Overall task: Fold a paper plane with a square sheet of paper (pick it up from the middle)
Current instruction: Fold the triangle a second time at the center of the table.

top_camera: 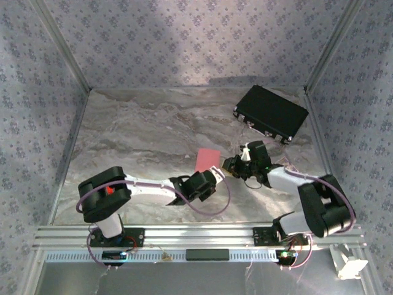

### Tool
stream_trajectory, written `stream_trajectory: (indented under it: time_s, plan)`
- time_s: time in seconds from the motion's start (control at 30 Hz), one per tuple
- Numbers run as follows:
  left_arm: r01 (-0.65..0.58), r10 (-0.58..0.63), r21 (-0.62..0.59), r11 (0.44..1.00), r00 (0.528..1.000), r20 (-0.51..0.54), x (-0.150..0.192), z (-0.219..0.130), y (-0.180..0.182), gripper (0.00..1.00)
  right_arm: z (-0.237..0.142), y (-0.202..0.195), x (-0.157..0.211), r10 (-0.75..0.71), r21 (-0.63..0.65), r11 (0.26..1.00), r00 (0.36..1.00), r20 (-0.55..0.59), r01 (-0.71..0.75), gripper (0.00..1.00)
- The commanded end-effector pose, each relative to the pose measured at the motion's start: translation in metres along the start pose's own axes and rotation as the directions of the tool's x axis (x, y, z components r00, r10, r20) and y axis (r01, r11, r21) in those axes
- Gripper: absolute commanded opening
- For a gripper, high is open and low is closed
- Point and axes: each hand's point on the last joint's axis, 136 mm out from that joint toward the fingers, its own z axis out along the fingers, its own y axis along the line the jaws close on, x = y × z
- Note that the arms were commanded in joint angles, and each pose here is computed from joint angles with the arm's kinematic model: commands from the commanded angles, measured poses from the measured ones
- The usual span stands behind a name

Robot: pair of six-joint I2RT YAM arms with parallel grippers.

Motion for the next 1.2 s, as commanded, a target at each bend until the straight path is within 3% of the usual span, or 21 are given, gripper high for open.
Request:
stream_trajectory:
  time_s: [0.0,0.27,0.67,0.97,1.17]
  plan:
    - [0.126,-0.127,0.106,0.986,0.992,0.009,-0.015,-0.013,-0.007,0.00,-0.019,-0.023,0.000,-0.019,0.126,0.992,0.999,0.045,0.013,0.22]
    - [0.314,-0.330,0.284,0.906,0.944,0.011,-0.037,-0.018,-0.018,0.00,-0.048,-0.029,0.004,-0.031,0.136,0.991,0.996,0.080,0.020,0.24]
    - [0.478,-0.520,0.330,0.814,0.853,0.048,-0.054,-0.017,-0.012,0.00,-0.041,-0.031,0.023,0.006,0.078,0.997,1.000,0.015,-0.007,0.19]
    - [0.522,-0.555,0.326,0.788,0.832,0.010,-0.040,-0.013,-0.003,0.01,-0.015,0.001,0.039,-0.025,-0.001,1.000,0.997,-0.076,0.025,0.11]
    - [0.537,-0.562,0.364,0.761,0.826,-0.044,-0.033,-0.009,-0.003,0.04,0.007,0.004,0.047,-0.039,0.053,0.998,0.993,-0.108,0.045,0.06]
